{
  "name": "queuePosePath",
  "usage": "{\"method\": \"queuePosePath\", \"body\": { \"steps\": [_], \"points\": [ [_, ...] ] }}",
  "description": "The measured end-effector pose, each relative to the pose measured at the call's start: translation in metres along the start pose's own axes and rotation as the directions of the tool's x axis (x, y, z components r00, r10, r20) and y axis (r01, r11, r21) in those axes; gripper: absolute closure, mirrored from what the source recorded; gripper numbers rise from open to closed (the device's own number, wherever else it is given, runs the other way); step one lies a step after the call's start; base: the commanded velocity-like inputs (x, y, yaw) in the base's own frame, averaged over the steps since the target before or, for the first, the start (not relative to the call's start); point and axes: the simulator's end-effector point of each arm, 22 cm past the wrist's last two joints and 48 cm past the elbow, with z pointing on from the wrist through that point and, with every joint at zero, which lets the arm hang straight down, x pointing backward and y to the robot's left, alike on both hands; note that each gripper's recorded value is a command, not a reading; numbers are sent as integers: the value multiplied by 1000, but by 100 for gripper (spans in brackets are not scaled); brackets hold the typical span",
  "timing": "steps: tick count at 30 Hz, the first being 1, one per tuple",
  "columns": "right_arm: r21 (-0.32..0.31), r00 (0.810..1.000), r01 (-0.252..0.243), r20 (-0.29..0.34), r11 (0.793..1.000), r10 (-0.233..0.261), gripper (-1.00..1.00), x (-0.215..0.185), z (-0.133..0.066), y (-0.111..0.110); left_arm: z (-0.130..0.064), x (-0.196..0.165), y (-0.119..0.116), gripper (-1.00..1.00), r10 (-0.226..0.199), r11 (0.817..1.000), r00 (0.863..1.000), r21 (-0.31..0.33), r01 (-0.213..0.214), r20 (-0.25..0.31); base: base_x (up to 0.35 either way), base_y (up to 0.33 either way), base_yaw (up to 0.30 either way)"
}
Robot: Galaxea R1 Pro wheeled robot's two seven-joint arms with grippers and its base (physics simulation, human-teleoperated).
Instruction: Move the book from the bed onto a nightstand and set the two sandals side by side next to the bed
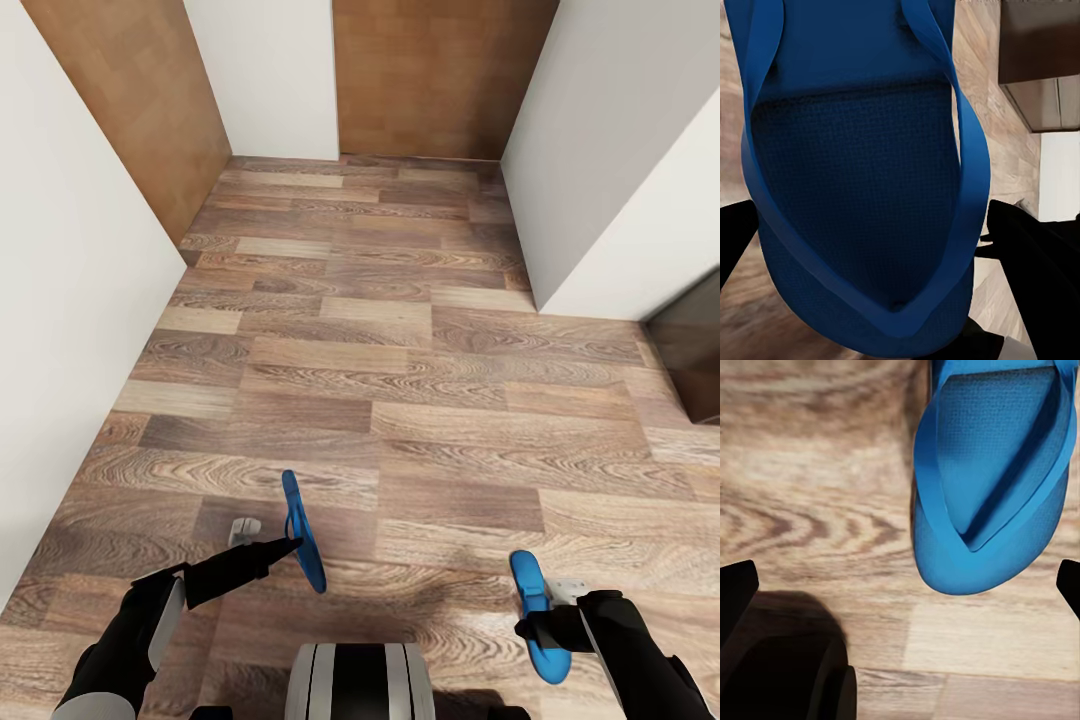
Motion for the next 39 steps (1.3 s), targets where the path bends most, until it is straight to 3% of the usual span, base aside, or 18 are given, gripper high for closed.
{"method": "queuePosePath", "body": {
  "steps": [14, 27, 35, 39],
  "points": [
    [0, 1000, 0, 0, 1000, 0, -100, 0, 0, 0, 0, 0, 0, 100, -1, 1000, 1000, 1, 1, 0, 60, 0, 0],
    [4, 999, -1, -47, 1000, 1, -100, 15, 18, -3, 6, 19, 20, 100, -42, 999, 999, -16, 41, -28, 0, 0, 0],
    [33, 998, 15, 57, 999, -17, -100, -26, -3, -9, 6, 20, 20, 100, -43, 999, 999, -16, 43, -28, 0, 0, 0],
    [41, 997, 19, 80, 999, -22, -100, -34, -9, -10, 6, 20, 20, 100, -43, 999, 999, -16, 42, -28, 0, 0, 0]
  ]
}}
